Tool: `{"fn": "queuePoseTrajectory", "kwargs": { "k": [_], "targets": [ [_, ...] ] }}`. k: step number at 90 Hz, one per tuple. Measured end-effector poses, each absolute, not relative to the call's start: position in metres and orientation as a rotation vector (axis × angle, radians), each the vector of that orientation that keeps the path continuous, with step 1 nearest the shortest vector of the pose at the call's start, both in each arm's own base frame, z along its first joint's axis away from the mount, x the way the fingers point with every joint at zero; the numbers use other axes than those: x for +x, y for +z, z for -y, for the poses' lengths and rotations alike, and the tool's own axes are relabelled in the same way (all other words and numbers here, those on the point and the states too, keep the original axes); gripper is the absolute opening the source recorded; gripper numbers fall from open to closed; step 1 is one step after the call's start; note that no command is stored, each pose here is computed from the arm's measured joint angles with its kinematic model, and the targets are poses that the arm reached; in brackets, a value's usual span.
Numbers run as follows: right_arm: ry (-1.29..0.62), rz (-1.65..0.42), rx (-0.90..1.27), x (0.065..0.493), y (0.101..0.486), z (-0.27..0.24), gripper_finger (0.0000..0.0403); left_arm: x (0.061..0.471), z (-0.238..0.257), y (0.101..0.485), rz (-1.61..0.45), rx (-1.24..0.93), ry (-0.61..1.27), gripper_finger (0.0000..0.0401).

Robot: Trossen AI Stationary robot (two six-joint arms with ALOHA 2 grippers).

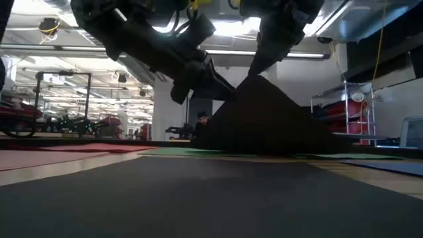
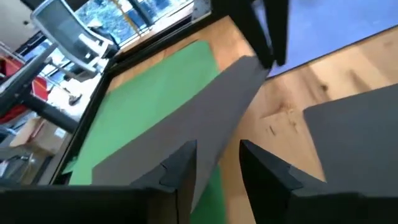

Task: Organize paper
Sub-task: Stack the black paper on top of the black paper

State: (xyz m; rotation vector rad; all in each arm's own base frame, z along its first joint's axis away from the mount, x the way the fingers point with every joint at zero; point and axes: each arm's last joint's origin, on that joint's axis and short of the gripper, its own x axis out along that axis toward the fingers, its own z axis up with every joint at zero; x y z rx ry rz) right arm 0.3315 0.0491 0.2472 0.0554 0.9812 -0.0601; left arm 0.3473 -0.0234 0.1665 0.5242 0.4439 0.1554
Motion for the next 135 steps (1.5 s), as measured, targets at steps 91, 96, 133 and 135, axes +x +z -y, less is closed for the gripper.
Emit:
{"fn": "queuePoseTrajectory", "kwargs": {
  "k": [91, 96, 133, 135],
  "targets": [
    [0.083, -0.975, 0.099, 0.325, 0.257, -0.052, 0.0076, 0.34, 0.041, 0.156, -0.545, 0.515, 0.077, 0.0],
    [0.111, -0.979, 0.115, 0.325, 0.258, -0.053, 0.0095, 0.34, 0.042, 0.156, -0.543, 0.516, 0.073, 0.0],
    [0.128, -1.218, 0.104, 0.305, 0.247, -0.051, 0.0008, 0.328, 0.084, 0.15, -0.579, 0.565, -0.081, 0.0],
    [0.127, -1.223, 0.103, 0.304, 0.247, -0.051, 0.0009, 0.327, 0.087, 0.149, -0.588, 0.571, -0.095, 0.0]
  ]
}}
